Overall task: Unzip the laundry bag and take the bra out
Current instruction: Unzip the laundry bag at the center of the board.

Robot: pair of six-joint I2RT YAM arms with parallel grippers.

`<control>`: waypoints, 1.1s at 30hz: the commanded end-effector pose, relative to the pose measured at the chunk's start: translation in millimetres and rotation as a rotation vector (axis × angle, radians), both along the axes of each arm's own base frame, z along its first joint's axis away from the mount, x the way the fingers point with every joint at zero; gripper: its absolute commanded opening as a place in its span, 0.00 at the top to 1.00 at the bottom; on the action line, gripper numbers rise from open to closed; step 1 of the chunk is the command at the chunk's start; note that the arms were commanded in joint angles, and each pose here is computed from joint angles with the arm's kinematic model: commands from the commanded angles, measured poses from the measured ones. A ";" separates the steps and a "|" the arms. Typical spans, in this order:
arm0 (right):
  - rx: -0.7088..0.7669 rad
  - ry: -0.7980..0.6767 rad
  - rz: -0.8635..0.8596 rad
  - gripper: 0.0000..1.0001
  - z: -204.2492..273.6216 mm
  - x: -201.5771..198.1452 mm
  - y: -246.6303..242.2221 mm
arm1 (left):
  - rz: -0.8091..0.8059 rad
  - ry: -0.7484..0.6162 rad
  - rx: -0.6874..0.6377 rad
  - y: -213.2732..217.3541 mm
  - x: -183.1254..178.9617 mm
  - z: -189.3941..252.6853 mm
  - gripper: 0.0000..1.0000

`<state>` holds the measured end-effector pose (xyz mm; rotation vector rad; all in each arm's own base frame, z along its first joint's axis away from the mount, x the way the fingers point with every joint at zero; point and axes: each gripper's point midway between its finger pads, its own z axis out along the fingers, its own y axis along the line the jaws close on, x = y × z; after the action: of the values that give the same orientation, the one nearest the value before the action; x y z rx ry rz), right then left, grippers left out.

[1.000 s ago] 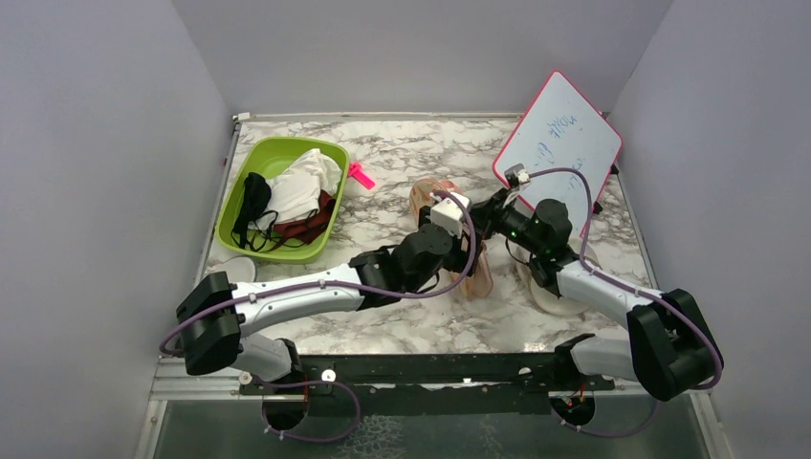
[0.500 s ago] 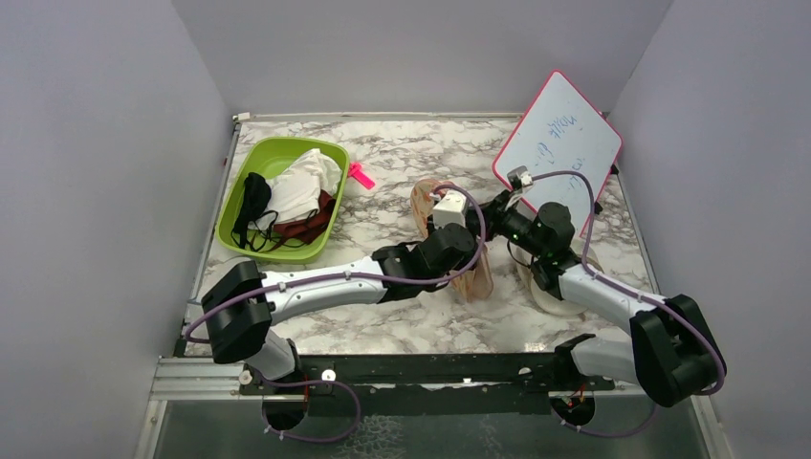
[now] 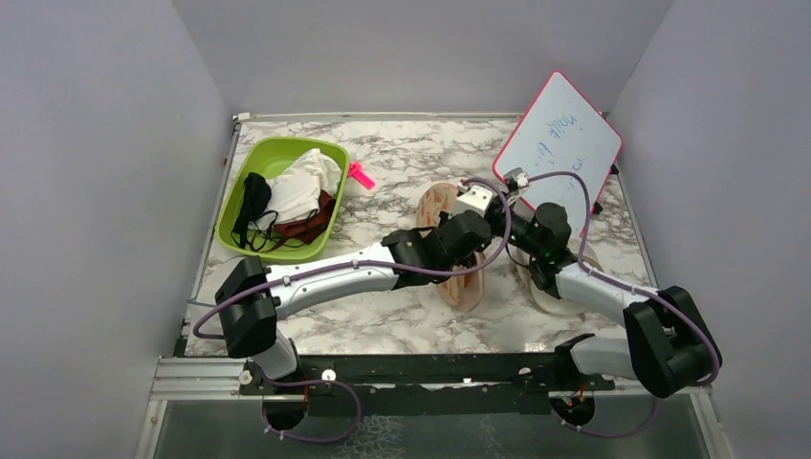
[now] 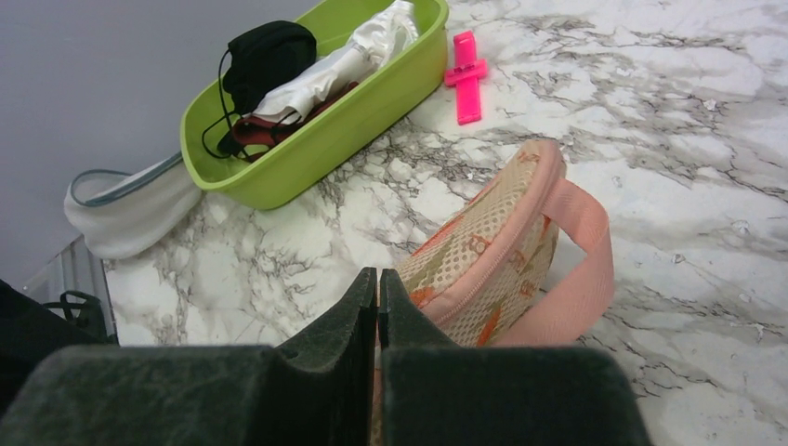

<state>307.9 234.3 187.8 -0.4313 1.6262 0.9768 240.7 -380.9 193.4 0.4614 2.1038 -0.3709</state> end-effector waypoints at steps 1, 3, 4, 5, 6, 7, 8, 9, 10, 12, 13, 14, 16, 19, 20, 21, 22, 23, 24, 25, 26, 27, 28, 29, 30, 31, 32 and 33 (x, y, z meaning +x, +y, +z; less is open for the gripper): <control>0.035 -0.029 0.037 0.99 2.4 -4.9 4.7 | -0.165 -0.003 0.191 23.2 -16.2 -0.5 1.00; 0.053 -0.017 0.023 0.99 0.4 -4.6 3.5 | -0.170 -0.021 0.218 34.4 -17.6 5.5 1.00; 0.059 -0.018 0.017 0.99 -0.3 -4.3 3.0 | -0.184 -0.029 0.236 39.9 -18.9 5.0 1.00; 0.066 -0.012 0.011 0.99 -2.7 -4.3 2.5 | -0.200 -0.037 0.247 44.5 -20.7 5.7 1.00; 0.073 -0.006 0.002 0.99 -4.6 -3.1 1.0 | -0.213 -0.045 0.257 48.8 -22.7 6.7 1.00; 0.076 -0.002 -0.004 0.99 -6.8 -2.8 0.3 | -0.226 -0.047 0.263 52.3 -24.9 6.9 1.00; 0.079 0.001 -0.014 0.99 -9.5 -2.7 -1.7 | -0.249 -0.048 0.270 55.6 -28.3 6.0 1.00; 0.082 -0.004 -0.023 0.99 -10.3 -2.6 -3.1 | -0.271 -0.048 0.269 58.0 -32.0 6.9 1.00; 0.078 -0.004 -0.031 0.99 -12.9 -3.0 -5.2 | -0.282 -0.046 0.266 60.4 -35.2 6.8 1.00; 0.062 -0.012 -0.050 0.99 -16.1 -1.6 -8.8 | -0.298 -0.034 0.260 66.5 -41.1 3.6 1.00; 0.055 -0.011 -0.059 0.99 -17.4 -0.6 -11.2 | -0.304 -0.029 0.252 69.7 -44.8 2.3 1.00; 0.048 -0.011 -0.067 0.99 -17.8 0.7 -14.0 | -0.305 -0.018 0.251 73.0 -47.6 -1.4 1.00; 0.037 -0.020 -0.087 0.99 -17.0 3.3 -20.6 | -0.298 0.005 0.250 79.0 -51.8 -10.5 1.00; 0.019 -0.029 -0.104 0.99 -16.8 7.3 -29.8 | -0.295 0.042 0.256 87.2 -59.2 -26.2 1.00; 0.019 -0.037 -0.103 0.99 -15.0 8.1 -32.4 | -0.296 0.053 0.258 89.8 -61.8 -30.9 1.00; 0.019 -0.045 -0.094 0.99 -13.1 7.5 -33.4 | -0.299 0.070 0.254 92.0 -65.3 -35.3 1.00; 0.011 -0.058 -0.082 0.99 -11.2 6.1 -33.3 | -0.305 0.092 0.240 92.8 -70.2 -39.0 1.00; -0.002 -0.076 -0.055 0.99 -8.8 3.1 -30.8 | -0.312 0.106 0.226 92.8 -74.1 -41.8 1.00; -0.014 -0.087 -0.024 0.99 -8.5 -0.8 -28.0 | -0.315 0.112 0.210 92.0 -76.0 -42.9 1.00; -0.019 -0.099 0.006 0.99 -7.6 -4.1 -25.2 | -0.311 0.115 0.199 91.5 -76.7 -43.9 1.00; -0.018 -0.105 0.033 0.99 -7.9 -8.0 -22.3 | -0.302 0.115 0.184 89.7 -76.0 -43.2 1.00; -0.014 -0.099 0.043 0.99 -9.3 -9.3 -21.3 | -0.297 0.117 0.166 86.5 -75.9 -43.1 1.00; -0.012 -0.087 0.050 0.99 -12.1 -10.8 -20.4 | -0.295 0.122 0.145 82.0 -76.0 -43.0 1.00; -0.008 -0.085 0.061 0.99 -13.4 -12.5 -19.3 | -0.295 0.130 0.125 77.0 -76.3 -43.1 1.00; -0.003 -0.084 0.071 0.99 -13.9 -13.7 -18.0 | -0.300 0.138 0.104 70.8 -77.2 -43.0 0.98; 0.003 -0.079 0.077 0.99 -14.4 -14.5 -17.2 | -0.301 0.144 0.087 65.5 -76.9 -44.0 0.96; 0.007 -0.078 0.083 0.99 -14.5 -14.9 -16.5 | -0.297 0.148 0.074 61.2 -76.2 -45.3 0.93; 0.010 -0.080 0.093 0.99 -13.6 -16.5 -15.4 | -0.290 0.151 0.064 57.4 -75.0 -46.4 0.90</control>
<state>296.3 215.1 169.8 -0.4824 1.5836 0.9929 169.3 -298.9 146.3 0.8645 2.1943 -0.3890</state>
